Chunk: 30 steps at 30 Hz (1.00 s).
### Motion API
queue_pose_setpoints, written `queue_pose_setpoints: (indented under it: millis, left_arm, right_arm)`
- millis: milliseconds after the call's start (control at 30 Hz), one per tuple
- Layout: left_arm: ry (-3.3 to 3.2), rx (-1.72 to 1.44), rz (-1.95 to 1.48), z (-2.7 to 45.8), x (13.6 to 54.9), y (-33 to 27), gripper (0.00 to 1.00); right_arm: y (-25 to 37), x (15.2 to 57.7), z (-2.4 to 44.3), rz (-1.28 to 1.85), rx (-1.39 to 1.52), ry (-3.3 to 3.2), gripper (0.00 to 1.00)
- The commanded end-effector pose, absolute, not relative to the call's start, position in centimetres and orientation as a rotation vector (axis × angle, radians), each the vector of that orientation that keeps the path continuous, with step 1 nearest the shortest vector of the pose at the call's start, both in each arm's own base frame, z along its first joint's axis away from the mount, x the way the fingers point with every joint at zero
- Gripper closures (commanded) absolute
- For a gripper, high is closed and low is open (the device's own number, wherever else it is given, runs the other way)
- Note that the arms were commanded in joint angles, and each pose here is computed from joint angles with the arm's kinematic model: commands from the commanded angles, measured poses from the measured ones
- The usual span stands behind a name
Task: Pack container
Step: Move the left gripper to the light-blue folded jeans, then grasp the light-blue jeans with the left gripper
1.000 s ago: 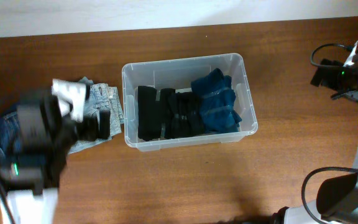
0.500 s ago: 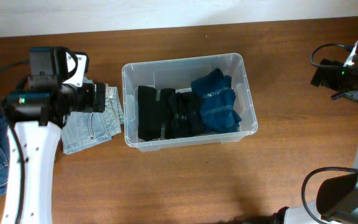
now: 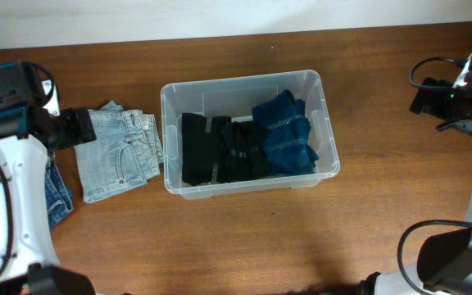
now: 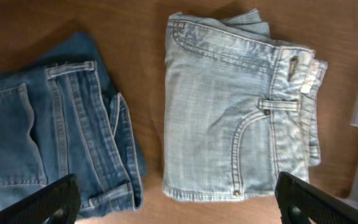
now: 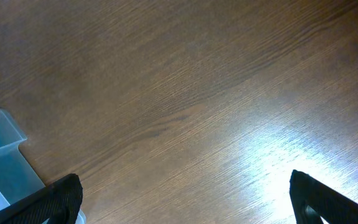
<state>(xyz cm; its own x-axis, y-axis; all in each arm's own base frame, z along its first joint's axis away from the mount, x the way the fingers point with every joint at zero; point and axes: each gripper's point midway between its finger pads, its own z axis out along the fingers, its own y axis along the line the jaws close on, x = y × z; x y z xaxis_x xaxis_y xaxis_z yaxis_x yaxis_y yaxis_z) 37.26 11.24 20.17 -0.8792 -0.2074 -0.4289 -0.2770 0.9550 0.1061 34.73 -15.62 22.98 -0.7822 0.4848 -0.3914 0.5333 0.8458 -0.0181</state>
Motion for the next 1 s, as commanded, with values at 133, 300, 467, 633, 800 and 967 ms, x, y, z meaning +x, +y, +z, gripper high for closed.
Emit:
queue_pose_setpoints:
  millis: [133,300,467,633,800,967]
  left_arm:
    - [2.766,-0.305,0.153,15.2,39.8,12.9,0.01]
    - [2.8,-0.308,0.143,12.4,40.9,13.2,0.01]
    - [2.819,-0.309,0.137,9.9,42.0,13.6,0.01]
    - [2.852,-0.313,0.127,7.4,42.6,13.7,0.01]
    - [2.894,-0.315,0.107,4.7,42.8,13.7,0.01]
    - [2.938,-0.316,0.075,1.6,43.0,13.4,0.01]
  right_arm:
    - [-15.9,34.8,23.3,-0.186,0.773,2.633,0.01]
    - [-15.8,34.8,23.3,-0.186,0.772,2.634,0.02]
    - [-15.8,34.8,23.3,-0.186,0.772,2.634,0.01]
    - [-15.8,34.8,23.3,-0.186,0.772,2.633,0.01]
    - [-15.8,34.8,23.3,-0.186,0.772,2.634,0.01]
    - [-15.8,34.8,23.3,-0.186,0.773,2.633,0.01]
